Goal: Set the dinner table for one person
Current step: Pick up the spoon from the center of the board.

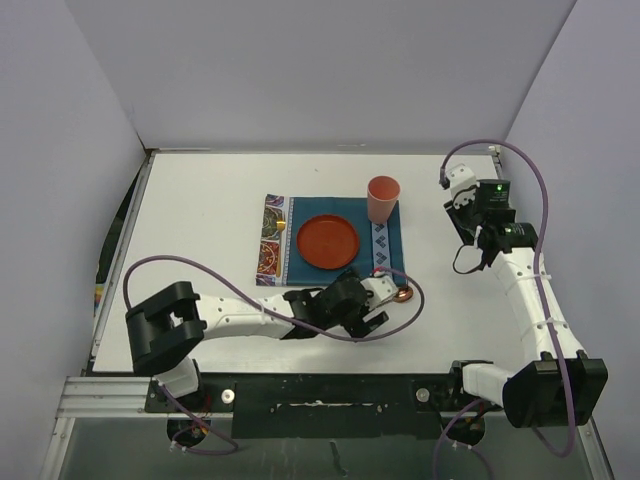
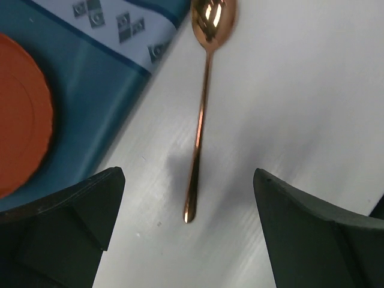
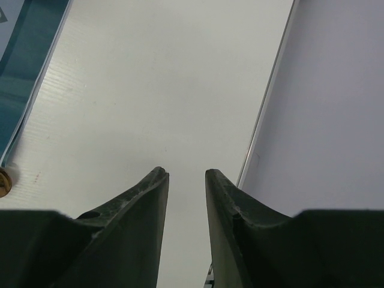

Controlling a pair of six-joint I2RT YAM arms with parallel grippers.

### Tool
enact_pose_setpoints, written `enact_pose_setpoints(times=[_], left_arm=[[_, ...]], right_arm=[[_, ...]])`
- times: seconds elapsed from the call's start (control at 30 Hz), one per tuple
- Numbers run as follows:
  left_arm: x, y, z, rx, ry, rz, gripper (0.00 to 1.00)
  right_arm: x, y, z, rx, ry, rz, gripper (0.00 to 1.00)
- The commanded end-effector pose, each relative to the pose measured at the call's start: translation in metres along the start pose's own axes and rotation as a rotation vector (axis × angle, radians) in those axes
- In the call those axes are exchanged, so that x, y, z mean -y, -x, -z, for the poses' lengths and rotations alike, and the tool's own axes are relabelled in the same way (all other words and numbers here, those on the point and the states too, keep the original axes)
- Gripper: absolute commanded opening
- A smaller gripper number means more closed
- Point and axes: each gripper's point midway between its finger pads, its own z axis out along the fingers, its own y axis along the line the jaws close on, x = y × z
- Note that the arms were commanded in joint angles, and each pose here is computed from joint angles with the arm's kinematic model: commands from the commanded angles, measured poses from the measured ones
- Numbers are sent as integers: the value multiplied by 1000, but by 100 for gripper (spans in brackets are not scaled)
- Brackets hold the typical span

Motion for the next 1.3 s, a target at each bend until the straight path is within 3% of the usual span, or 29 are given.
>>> enact_pose_setpoints(times=[0.0, 0.23, 0.83, 1.27], left_arm=[[-15, 75, -15, 176, -25, 15, 90], [-16, 61, -48, 127, -88, 71, 90], [21, 34, -78, 41, -196, 120, 89], [12, 25, -95, 20, -190, 147, 89]], right_arm=[[7, 7, 8, 55, -30, -19, 33], [7, 7, 6, 53, -25, -21, 33], [14, 6, 3, 64, -35, 1, 33], [12, -4, 0, 45, -21, 28, 33]])
